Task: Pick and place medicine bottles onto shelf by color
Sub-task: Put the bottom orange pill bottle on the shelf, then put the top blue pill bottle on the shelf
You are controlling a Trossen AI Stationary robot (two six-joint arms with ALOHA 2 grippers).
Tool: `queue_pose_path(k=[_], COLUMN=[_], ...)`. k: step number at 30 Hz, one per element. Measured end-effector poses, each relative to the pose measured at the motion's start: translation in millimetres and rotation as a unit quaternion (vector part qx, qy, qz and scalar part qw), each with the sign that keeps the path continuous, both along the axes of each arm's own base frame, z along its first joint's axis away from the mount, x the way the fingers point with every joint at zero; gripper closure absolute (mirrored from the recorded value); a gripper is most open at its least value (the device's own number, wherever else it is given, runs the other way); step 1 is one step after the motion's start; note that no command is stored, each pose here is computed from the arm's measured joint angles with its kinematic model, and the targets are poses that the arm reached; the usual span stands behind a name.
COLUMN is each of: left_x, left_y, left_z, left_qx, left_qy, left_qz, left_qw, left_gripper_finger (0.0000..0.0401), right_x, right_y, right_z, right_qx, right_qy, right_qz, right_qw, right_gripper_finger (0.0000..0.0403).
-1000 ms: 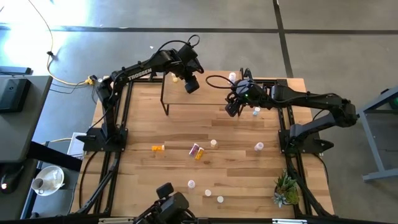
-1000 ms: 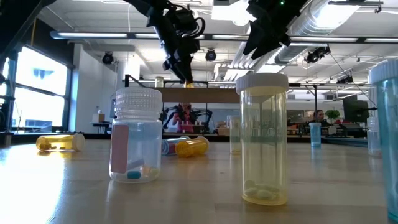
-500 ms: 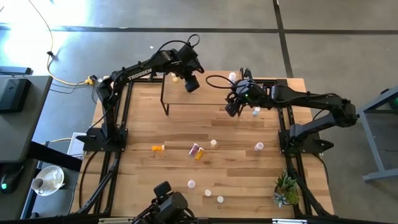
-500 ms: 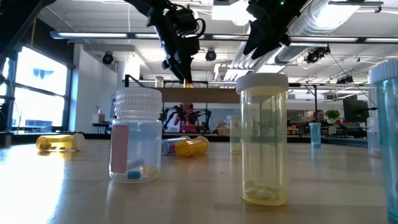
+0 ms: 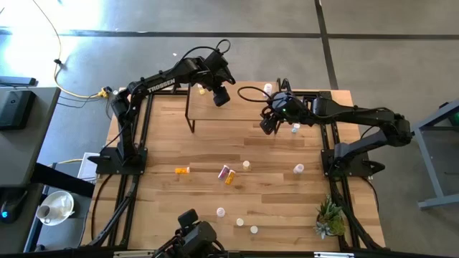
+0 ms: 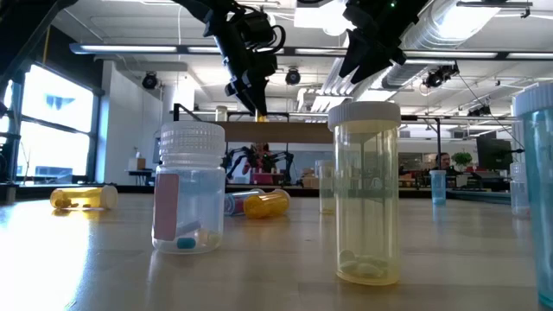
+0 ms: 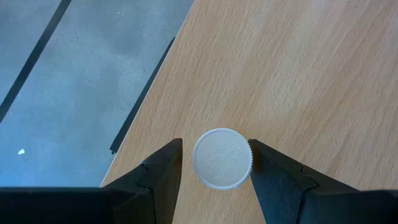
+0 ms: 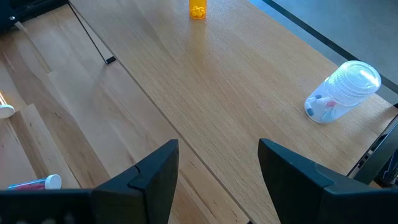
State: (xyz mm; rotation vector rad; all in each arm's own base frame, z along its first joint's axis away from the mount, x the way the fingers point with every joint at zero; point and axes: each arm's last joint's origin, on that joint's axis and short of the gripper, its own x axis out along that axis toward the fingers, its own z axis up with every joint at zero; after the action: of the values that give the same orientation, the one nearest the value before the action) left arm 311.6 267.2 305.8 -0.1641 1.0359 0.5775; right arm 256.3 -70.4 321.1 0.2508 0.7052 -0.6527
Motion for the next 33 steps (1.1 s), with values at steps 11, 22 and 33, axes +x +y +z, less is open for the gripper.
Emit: queue_pose_path(k=[11,22,33], left_x=[-2.5,-17.6,-50.3], left_y=[-2.3,-14.8,-44.8], left_z=[6.4,39.6,94.4], left_qx=[0.012,0.050,0.088], left_qy=[0.000,-0.024,-0.089], left_qz=[-0.013,-0.010,-0.038], left_qw=[1.000,0.998,0.991], left_gripper_finger=[0.0230,0.0230,0.0231], right_x=[-1.3,-2.6,-28.0], right_y=[0.2,-0.1,4.2], right_z=[8.9,9.8,29.1], right_qx=[-0.001,-0.001,-0.035], right_qy=[-0.002,0.005,-0.010], right_qz=[0.000,0.001,-0.016], right_qw=[1.000,1.000,0.999], right_gripper_finger=[0.0192,0.0192,0.0192])
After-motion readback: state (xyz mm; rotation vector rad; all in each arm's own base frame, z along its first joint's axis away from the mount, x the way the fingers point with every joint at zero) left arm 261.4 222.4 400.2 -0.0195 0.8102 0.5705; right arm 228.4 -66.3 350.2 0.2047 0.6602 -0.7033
